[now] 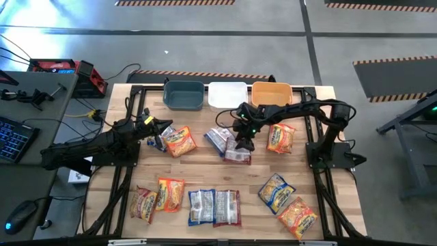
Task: Sort Maruchan noodles
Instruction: Put the top middle red noodle pack into the white bin
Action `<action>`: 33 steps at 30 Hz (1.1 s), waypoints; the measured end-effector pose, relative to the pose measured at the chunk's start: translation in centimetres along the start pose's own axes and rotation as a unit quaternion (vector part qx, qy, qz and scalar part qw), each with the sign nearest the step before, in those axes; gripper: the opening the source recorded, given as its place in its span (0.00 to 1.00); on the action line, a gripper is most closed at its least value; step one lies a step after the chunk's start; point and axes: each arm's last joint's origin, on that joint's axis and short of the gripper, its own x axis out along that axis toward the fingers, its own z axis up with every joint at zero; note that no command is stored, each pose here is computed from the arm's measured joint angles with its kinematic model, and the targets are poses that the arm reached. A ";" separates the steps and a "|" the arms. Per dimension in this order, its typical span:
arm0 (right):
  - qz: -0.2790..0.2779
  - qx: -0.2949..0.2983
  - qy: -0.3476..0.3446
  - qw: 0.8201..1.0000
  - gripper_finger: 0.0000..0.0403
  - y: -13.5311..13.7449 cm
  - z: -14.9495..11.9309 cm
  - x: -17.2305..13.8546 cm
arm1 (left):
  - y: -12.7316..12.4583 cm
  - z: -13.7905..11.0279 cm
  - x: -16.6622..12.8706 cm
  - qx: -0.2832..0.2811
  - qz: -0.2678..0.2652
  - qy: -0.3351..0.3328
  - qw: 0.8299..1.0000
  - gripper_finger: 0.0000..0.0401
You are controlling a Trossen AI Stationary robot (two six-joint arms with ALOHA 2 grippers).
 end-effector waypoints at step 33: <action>-0.406 -0.474 0.215 0.751 0.00 9.8 8.1 -3.2 | 0.0 0.0 0.0 0.000 0.000 0.000 1.000 0.00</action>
